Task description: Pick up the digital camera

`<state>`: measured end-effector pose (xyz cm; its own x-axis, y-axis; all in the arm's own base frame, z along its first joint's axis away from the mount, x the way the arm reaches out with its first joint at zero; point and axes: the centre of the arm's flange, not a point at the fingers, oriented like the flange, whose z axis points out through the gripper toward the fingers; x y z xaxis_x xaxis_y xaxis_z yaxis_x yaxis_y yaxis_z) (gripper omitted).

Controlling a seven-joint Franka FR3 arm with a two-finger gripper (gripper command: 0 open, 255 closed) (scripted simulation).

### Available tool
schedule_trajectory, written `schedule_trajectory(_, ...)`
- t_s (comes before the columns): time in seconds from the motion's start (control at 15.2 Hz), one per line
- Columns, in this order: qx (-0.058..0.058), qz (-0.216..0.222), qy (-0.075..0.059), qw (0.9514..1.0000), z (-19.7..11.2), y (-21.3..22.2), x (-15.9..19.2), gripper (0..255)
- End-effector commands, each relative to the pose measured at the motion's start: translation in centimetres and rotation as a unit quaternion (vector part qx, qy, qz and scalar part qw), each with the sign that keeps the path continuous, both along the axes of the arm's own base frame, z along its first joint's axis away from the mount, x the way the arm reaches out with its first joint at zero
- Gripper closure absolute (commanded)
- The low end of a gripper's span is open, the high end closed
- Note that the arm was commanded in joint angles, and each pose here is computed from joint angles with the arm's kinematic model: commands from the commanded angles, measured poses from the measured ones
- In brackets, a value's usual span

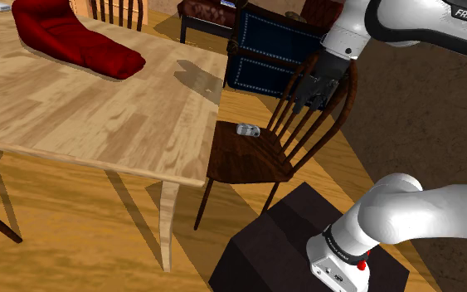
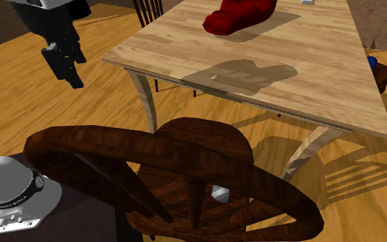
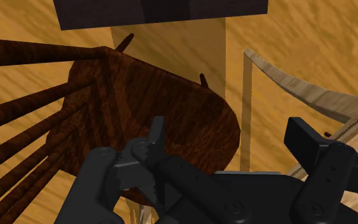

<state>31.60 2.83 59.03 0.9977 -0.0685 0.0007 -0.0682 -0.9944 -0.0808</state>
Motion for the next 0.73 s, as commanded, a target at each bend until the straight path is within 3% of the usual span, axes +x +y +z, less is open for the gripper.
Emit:
schedule_trajectory(0.0, 0.0, 0.0, 0.0, 1.0, 0.0, 0.0, 0.0, 0)
schedule_trajectory(0.66, -0.004, 0.081, -0.001, 0.9967, -8.5, -7.8, 6.4, 0)
